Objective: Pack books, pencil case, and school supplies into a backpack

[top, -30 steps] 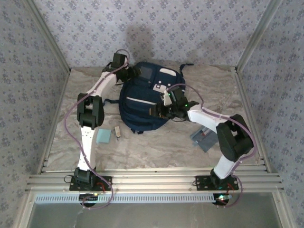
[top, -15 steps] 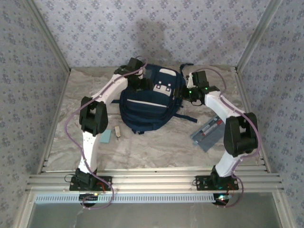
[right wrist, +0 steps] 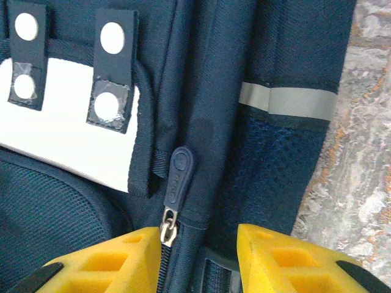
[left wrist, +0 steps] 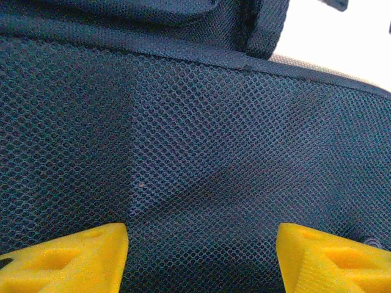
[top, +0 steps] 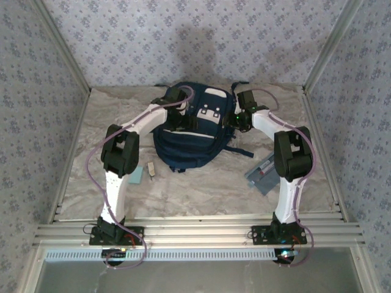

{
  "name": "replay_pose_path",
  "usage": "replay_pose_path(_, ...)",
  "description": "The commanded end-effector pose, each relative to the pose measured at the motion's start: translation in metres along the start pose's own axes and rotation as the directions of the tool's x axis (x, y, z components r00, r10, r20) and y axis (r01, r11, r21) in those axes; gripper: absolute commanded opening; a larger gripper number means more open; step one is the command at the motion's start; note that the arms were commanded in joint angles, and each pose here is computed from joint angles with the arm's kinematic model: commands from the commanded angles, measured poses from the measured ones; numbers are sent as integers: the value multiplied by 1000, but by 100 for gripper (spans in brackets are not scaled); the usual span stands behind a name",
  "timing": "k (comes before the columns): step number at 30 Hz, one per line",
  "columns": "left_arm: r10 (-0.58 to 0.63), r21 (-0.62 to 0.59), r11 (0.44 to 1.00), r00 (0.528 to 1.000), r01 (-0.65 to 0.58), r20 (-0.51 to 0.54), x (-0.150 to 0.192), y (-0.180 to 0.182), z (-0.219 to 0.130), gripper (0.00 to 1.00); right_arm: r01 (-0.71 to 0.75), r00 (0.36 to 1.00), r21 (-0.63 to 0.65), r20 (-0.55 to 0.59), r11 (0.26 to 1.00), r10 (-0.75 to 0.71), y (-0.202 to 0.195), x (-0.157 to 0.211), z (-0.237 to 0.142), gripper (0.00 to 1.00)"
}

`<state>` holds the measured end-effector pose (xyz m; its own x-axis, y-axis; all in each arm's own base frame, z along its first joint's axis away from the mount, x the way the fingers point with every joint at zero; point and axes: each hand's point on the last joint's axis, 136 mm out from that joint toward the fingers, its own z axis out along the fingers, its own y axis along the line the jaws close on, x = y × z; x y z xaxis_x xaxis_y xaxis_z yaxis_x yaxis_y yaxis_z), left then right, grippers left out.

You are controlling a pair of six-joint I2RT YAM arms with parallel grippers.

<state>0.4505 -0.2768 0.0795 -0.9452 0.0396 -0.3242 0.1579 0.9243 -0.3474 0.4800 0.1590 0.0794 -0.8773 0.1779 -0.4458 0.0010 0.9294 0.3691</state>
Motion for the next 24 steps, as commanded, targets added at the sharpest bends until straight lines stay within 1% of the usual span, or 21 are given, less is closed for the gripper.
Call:
replay_pose_path(1, 33, 20, 999, 999, -33, 11, 6, -16, -16, 65, 2, 1000, 72, -2, 997, -2, -13, 7, -1, 39)
replay_pose_path(4, 77, 16, 997, 997, -77, 22, 13, -33, -23, 66, -26, 999, 95, -17, 995, 27, -26, 16, 3, 39)
replay_pose_path(8, 138, 44, 989, 989, -140, 48, 20, -71, -31, 66, -46, 999, 80, -18, 996, 47, -28, 20, 6, 39)
replay_pose_path(10, 173, 24, 984, 984, -174, 39, 26, -84, -31, 66, -50, 998, 63, -20, 997, 51, -25, 21, 6, 38)
replay_pose_path(14, 247, -34, 969, 969, -246, 32, 26, -103, -21, 65, -54, 998, 41, -22, 998, 54, -21, 21, 7, 38)
replay_pose_path(20, 326, -172, 931, 945, -323, -9, 24, -104, 3, 65, -87, 996, 9, -24, 996, 87, -22, 24, 8, 38)
replay_pose_path(24, 380, -290, 881, 924, -373, -32, 23, -97, 11, 65, -116, 993, -9, -21, 993, 116, -26, 25, 8, 38)
